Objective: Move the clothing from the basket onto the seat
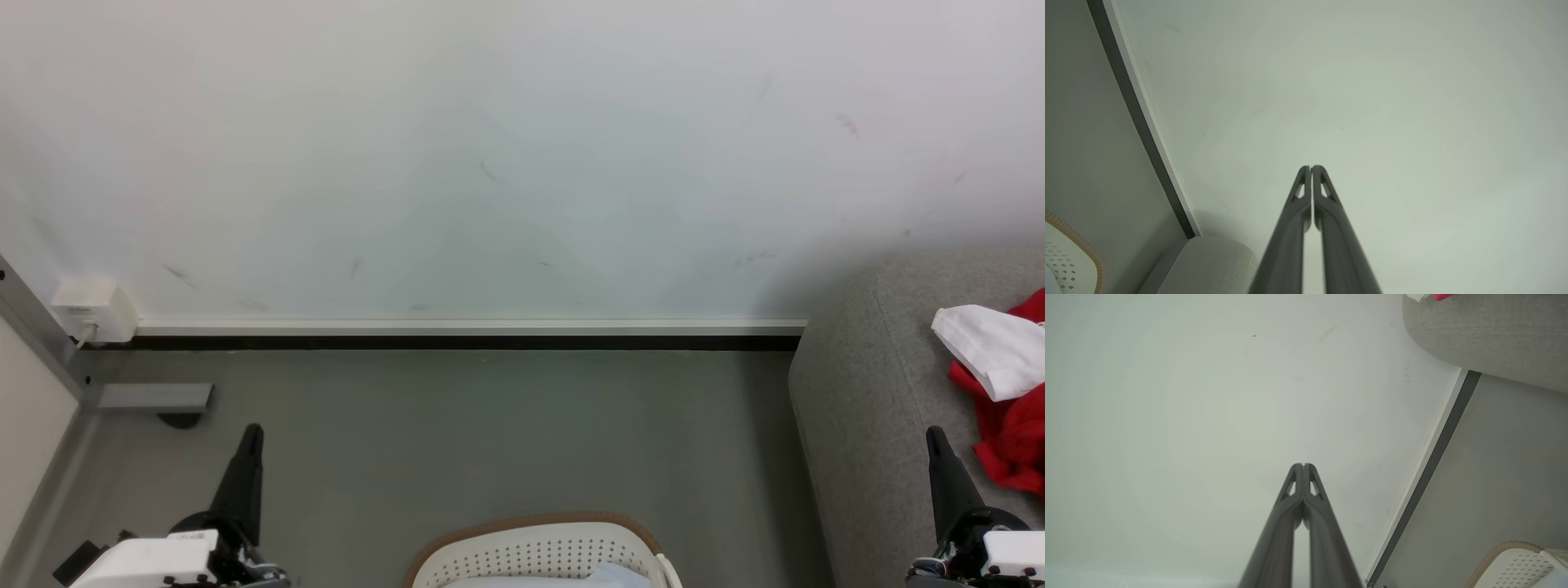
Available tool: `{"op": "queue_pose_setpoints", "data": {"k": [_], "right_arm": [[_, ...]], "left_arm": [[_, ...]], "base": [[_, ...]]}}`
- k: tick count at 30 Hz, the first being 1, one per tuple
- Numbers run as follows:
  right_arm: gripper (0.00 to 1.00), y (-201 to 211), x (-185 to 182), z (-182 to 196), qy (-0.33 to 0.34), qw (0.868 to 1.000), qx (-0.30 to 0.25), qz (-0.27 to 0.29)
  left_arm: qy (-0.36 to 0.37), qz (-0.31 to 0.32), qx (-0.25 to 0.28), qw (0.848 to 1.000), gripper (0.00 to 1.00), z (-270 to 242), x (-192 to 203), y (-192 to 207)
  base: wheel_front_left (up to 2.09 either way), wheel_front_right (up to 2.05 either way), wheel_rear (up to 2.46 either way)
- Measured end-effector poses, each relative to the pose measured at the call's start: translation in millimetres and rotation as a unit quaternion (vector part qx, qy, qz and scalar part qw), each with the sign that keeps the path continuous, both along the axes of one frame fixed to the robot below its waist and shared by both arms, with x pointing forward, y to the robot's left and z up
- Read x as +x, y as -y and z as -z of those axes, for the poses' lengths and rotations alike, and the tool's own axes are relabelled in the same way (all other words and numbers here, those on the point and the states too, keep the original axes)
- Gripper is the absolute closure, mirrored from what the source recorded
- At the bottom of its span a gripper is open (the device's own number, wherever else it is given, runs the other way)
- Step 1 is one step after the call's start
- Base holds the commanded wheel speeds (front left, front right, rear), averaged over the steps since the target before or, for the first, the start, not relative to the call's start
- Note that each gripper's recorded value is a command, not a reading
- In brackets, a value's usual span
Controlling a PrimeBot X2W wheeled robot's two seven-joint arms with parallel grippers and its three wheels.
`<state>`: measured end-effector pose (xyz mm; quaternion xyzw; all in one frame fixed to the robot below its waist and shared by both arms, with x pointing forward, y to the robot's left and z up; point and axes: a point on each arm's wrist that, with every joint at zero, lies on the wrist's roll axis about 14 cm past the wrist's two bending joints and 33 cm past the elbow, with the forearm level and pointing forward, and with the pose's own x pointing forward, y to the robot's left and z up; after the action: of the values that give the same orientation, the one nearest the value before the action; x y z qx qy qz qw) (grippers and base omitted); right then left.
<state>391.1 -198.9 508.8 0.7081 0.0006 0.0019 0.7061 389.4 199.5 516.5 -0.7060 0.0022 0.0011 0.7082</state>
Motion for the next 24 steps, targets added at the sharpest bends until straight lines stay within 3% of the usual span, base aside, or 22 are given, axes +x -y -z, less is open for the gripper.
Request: {"op": "queue_pose_setpoints", "data": {"k": [24], "right_arm": [[1.00,0.6,0.2,-0.3,0.000,1.000,-0.001,0.001]], "left_arm": [[0.000,0.000,0.000,1.000,1.00,0.0,0.0,0.0]], "base": [[0.00,0.00,0.00]]}}
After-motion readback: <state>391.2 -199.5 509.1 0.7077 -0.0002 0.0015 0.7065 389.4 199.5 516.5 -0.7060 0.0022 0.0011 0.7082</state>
